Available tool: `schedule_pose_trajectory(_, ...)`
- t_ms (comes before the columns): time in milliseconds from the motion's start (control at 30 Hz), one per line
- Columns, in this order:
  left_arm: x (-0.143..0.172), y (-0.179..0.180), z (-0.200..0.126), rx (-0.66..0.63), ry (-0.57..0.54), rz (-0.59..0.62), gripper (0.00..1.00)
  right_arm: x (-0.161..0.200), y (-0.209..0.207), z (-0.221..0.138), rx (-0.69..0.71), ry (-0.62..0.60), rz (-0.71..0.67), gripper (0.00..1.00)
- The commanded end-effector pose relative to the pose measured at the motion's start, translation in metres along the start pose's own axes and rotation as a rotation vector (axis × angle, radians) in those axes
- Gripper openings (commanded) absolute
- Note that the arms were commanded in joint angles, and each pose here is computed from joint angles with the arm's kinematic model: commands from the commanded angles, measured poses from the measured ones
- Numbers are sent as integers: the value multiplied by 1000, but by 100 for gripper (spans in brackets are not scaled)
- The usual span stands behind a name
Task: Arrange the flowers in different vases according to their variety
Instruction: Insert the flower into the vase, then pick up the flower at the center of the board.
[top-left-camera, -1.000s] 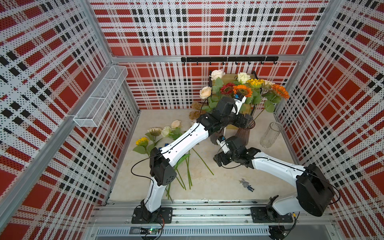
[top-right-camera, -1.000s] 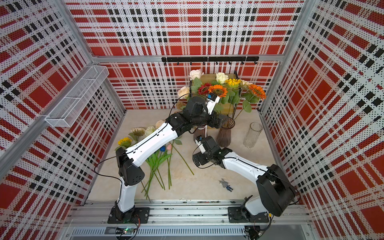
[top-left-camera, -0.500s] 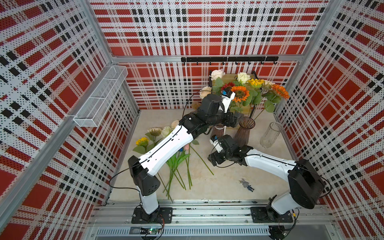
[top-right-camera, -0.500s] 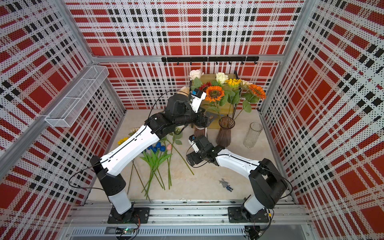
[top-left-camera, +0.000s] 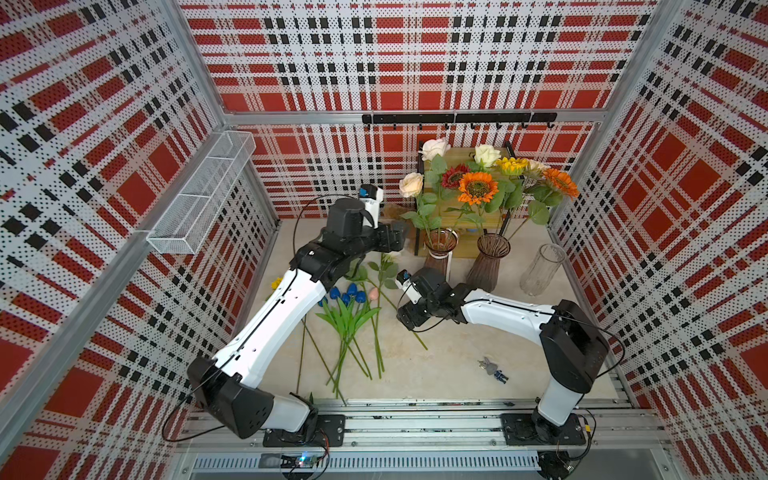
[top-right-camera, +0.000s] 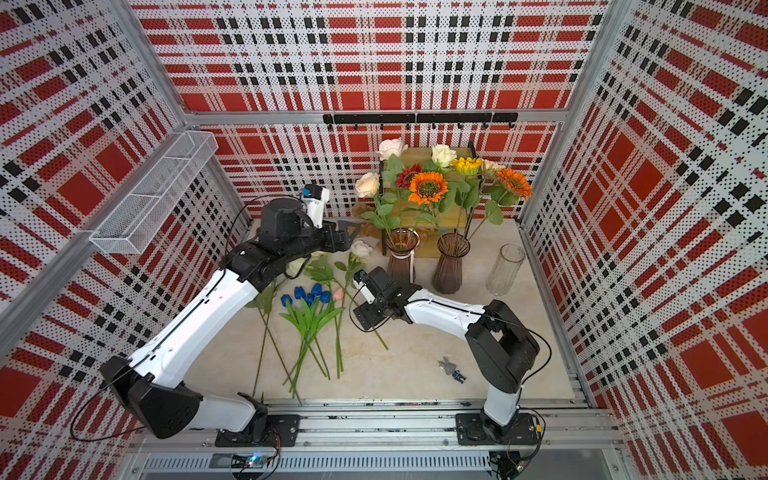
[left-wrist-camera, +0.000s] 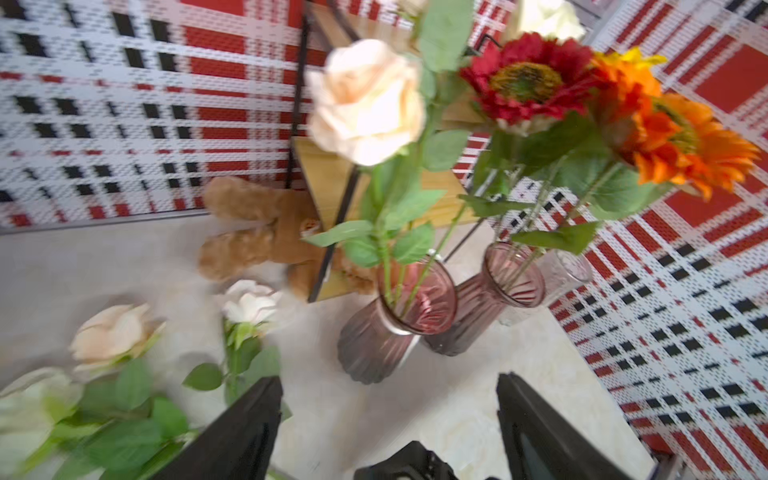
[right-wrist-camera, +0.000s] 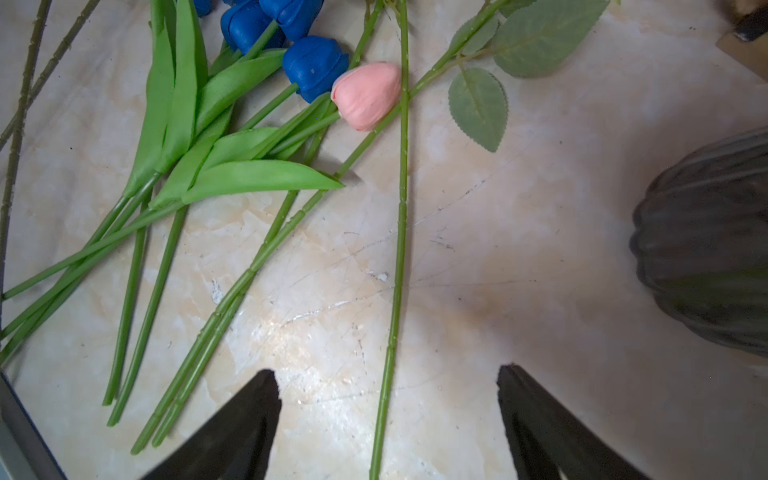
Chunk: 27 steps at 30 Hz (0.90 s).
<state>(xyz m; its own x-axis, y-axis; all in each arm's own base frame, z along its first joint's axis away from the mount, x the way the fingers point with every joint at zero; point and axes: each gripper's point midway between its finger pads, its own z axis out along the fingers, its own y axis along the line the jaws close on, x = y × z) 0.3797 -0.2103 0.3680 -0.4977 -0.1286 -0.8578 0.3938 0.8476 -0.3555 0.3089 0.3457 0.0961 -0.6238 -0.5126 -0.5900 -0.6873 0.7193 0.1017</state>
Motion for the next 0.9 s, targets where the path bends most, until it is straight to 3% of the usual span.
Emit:
schedule_pose_trajectory(0,-6,30,-23,-75,-40,-70,86,-5,-2,11,17,26,-11,83)
schedule_pose_trajectory(367,53,143,-58,-378,78,-340,92,-13,-5,54,23,106,-25,70)
schedule_pose_trajectory(633,97,182,-75,-469,162,-478,94,-4,-4,68,8,141,-28,69)
schedule_pose_trajectory(867,157,213,-90,-561,297,-597,93,-6,-6,66,16,141,-45,69)
